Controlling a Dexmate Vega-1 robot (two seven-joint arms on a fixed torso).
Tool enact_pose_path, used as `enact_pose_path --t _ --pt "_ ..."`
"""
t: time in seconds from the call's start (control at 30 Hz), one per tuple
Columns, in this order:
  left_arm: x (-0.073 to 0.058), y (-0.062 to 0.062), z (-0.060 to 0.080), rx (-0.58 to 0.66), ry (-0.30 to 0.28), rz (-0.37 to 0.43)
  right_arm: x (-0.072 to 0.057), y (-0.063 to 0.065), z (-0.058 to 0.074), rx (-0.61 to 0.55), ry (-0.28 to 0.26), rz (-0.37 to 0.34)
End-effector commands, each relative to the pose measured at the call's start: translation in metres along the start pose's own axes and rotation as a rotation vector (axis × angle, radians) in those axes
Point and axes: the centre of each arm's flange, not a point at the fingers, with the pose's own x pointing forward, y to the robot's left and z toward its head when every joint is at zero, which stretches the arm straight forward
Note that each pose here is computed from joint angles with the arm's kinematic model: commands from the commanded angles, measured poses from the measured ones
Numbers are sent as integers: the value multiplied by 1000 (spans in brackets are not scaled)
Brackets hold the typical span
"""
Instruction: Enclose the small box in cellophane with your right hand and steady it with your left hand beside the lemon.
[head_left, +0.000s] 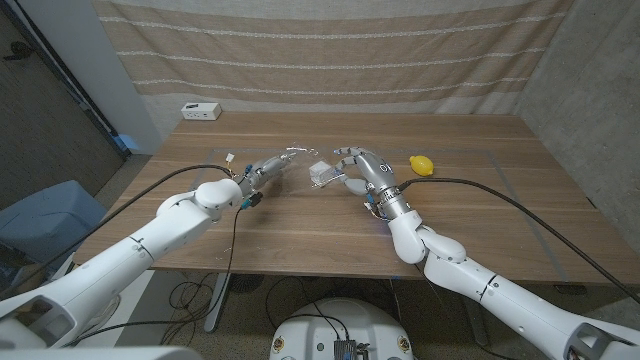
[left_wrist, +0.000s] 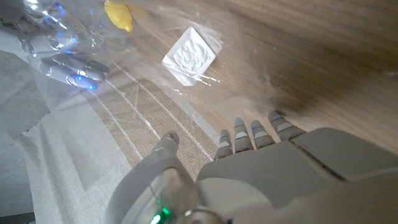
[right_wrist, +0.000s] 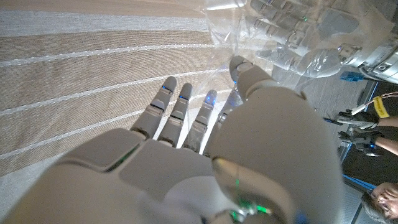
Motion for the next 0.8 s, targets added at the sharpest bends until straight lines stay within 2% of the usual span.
enact_pose_path --t 0.03,0.6,0.8 --pt "-3 -2 0 -11 -4 1 30 5 3 41 57 -67" --pt "-2 -1 -3 -29 -4 -4 75 12 21 93 110 -99" --pt "-5 0 -1 -25 -51 13 94 18 28 76 104 -75"
